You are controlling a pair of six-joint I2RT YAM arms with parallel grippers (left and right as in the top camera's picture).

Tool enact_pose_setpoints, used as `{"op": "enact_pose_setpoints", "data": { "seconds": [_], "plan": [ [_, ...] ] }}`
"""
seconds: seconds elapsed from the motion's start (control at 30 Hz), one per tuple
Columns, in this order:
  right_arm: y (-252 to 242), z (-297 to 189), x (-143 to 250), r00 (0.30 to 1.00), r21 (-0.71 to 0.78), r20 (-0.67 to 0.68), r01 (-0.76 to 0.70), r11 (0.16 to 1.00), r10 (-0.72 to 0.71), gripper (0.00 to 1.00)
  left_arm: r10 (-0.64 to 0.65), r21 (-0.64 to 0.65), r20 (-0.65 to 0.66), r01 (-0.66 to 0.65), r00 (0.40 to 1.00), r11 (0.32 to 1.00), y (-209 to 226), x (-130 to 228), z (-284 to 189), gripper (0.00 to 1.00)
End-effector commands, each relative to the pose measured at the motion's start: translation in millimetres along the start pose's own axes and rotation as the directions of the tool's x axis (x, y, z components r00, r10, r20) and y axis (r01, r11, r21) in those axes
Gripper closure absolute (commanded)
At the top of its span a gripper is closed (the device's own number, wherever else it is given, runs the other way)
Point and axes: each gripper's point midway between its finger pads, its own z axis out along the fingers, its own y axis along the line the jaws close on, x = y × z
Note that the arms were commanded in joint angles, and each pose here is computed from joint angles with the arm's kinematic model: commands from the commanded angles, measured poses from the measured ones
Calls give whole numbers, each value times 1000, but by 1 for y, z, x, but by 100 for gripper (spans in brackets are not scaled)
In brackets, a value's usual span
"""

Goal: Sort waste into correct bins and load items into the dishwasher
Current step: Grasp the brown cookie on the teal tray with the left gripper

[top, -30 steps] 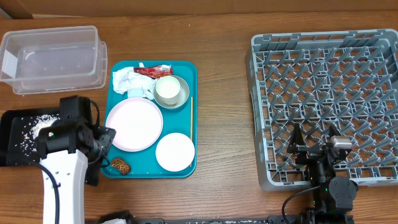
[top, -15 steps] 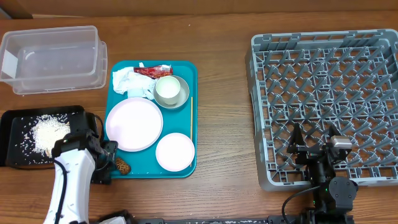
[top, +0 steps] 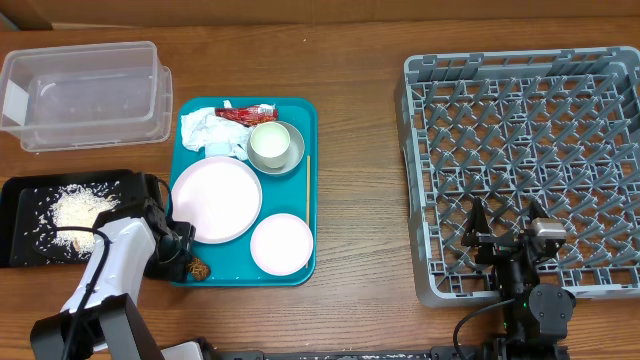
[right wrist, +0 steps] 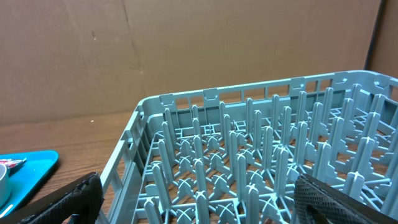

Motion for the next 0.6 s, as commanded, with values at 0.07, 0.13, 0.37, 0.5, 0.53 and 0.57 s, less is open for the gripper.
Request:
{"op": "enact_pose_setpoints", "data": {
  "seconds": [0.07,0.13,0.37,0.5,0.53,0.57],
  "plan": [
    [-1,0,1,1000,4,8,15,1000,-15,0,41,28,-54,-40,998,999,-4,9,2,41],
    [-1,0,1,1000,4,8,15,1000,-15,0,44,30,-81,-42,996,999,-3,15,4,42],
    [-1,0,1,1000,4,8,15,1000,-15,0,67,3,-104,-67,992,998,8,26,11,41],
    [-1,0,1,1000,4,8,15,1000,-15,0,83,17,-100,-82,992,997,5,25,11,41],
    [-1,0,1,1000,4,8,15,1000,-15,0,85,21,-98,-83,992,996,4,25,11,41],
    [-1,0,1,1000,4,8,15,1000,-15,0,85,24,-98,-83,992,996,3,25,11,41]
  ]
}}
